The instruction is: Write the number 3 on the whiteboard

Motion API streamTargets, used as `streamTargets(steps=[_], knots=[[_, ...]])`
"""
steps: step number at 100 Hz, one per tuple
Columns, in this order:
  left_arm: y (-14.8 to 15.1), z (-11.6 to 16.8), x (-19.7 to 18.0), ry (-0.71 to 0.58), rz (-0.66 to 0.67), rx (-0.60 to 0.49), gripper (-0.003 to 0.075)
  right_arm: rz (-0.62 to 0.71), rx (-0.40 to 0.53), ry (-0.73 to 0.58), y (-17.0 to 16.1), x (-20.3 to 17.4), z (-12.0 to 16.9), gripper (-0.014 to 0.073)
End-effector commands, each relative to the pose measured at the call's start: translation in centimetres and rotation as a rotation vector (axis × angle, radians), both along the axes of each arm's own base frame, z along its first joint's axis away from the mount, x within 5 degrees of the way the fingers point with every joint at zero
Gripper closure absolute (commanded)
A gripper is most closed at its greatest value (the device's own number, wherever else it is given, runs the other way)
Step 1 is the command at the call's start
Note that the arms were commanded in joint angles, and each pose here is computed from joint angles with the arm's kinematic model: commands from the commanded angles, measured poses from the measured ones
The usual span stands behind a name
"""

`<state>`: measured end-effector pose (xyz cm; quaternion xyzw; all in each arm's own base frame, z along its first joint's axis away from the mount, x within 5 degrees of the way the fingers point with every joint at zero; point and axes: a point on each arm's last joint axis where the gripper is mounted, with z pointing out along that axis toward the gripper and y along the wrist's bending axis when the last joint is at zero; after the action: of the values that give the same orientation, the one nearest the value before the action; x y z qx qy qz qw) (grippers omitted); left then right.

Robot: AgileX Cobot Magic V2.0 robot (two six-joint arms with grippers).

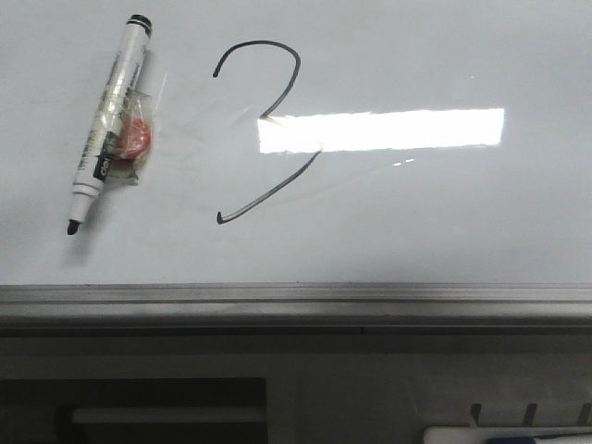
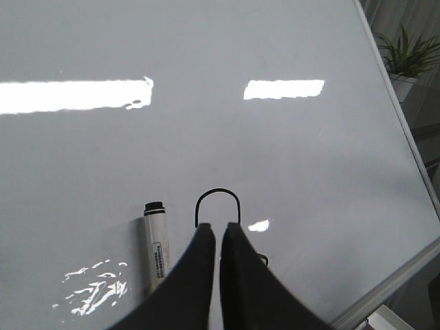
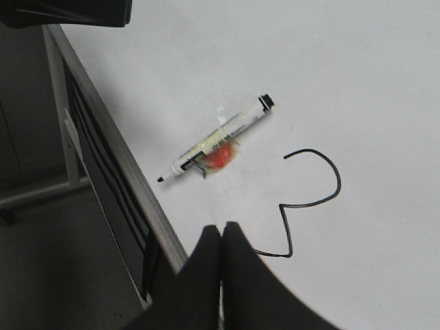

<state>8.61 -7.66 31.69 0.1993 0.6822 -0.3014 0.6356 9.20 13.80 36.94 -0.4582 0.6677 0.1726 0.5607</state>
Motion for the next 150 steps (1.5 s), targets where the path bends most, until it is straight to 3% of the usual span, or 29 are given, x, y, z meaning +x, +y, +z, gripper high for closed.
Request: streamTargets(steps=[1,11,29,49,124,150], knots=[[0.7,0.9,-0.6,-0.086,0.017,-0.036,0.0741,0.070,0.159,-0.119,-1.3,-1.3,0.6,0.0655],[1.3,-0.4,-1.3,-0.094,0.018,-0.037,0.0741,0.101,0.209,-0.149,-2.9,-2.5,-1.3,0.0654],[2.2,-2.9,-2.2,-0.176,0.028,0.019,0.0741,0.101,0.220,-0.153,-5.8,-4.1,-5.3,0.0654],[2.4,-3.5,-2.4,-0.189,0.033,0.014,0.0741,0.099,0.239,-0.165,-7.5,-5.0,-8.0,0.0656],[2.4,-3.5,-2.4,-0.189,0.033,0.014,0.0741,0.089,0.236,-0.163,-8.0,-5.2,-8.4,0.0656],[2.5,-5.1,-2.2,-0.158,0.051,0.051,0.0741,0.089,0.236,-0.163,-8.0,-5.2,-8.4,0.0656]])
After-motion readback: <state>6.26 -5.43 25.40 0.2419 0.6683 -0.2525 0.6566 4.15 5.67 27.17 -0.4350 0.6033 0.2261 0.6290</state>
